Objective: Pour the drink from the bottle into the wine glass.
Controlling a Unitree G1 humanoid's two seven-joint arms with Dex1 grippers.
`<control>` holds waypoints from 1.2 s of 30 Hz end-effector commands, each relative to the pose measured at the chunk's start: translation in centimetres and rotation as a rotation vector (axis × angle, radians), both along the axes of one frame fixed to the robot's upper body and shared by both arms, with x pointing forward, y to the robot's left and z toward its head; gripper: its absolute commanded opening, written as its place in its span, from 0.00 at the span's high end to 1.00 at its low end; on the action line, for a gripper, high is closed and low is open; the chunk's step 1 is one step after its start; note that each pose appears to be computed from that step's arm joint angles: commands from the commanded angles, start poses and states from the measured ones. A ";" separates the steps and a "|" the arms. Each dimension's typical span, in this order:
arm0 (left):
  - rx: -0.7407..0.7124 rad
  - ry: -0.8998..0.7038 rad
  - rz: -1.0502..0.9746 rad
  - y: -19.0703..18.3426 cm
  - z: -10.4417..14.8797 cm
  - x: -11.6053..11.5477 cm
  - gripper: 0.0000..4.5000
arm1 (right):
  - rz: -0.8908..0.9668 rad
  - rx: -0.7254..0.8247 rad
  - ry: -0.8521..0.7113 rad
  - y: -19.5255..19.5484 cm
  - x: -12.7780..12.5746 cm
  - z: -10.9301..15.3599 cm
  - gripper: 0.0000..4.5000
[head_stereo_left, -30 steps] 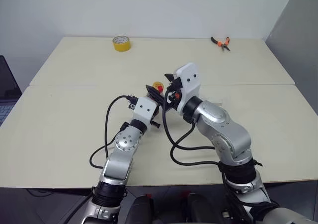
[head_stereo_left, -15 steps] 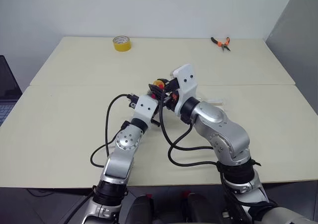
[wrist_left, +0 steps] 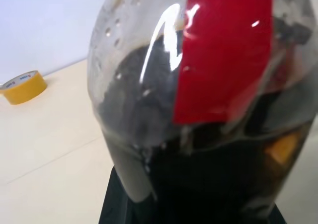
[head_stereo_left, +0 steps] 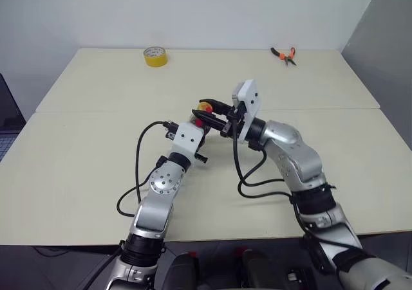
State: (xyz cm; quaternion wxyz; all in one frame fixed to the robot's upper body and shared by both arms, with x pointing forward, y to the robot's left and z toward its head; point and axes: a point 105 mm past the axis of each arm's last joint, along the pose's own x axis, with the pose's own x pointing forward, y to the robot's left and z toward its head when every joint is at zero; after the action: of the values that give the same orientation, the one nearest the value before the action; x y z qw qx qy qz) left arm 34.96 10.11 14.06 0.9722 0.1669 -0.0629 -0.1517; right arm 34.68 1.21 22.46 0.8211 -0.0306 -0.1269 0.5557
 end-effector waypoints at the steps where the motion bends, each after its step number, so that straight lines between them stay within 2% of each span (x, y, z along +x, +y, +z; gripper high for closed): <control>1: -0.013 -0.062 -0.024 -0.4 1.6 -0.6 0.84 | 0.014 0.037 -0.062 -1.1 0.8 1.9 0.72; 2: -0.014 -0.061 -0.022 -0.4 1.6 -0.6 0.84 | 0.027 0.034 -0.055 -1.0 0.7 1.8 0.72; 11: -0.019 -0.060 -0.017 -0.4 1.5 -0.8 0.84 | 0.003 0.075 -0.041 -0.9 0.0 2.2 0.01; 17: -0.020 -0.059 -0.012 -0.3 1.5 -0.8 0.84 | -0.079 0.059 -0.106 -0.5 -3.5 2.5 0.00; 21: -0.020 -0.057 -0.014 -0.4 1.4 -0.8 0.84 | -0.182 0.028 -0.139 -0.5 -4.2 2.2 0.00; 26: -0.019 -0.057 -0.028 -0.8 1.4 -0.7 0.84 | -0.281 0.000 -0.148 -0.4 -3.5 1.8 0.00; 28: -0.019 -0.057 -0.031 -0.9 1.4 -0.6 0.84 | -0.354 0.013 -0.127 -0.9 -2.3 1.8 0.00; 36: -0.019 -0.057 -0.032 -0.9 1.4 -0.6 0.84 | -0.439 0.032 -0.090 -2.5 -0.9 2.0 0.00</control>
State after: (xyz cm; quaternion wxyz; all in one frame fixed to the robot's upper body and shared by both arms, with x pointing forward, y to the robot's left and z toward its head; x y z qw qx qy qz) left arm 34.60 9.66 13.39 0.9725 0.1614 -0.0533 -0.1594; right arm 33.45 -0.15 22.74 0.9086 -0.0775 -0.1382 0.3863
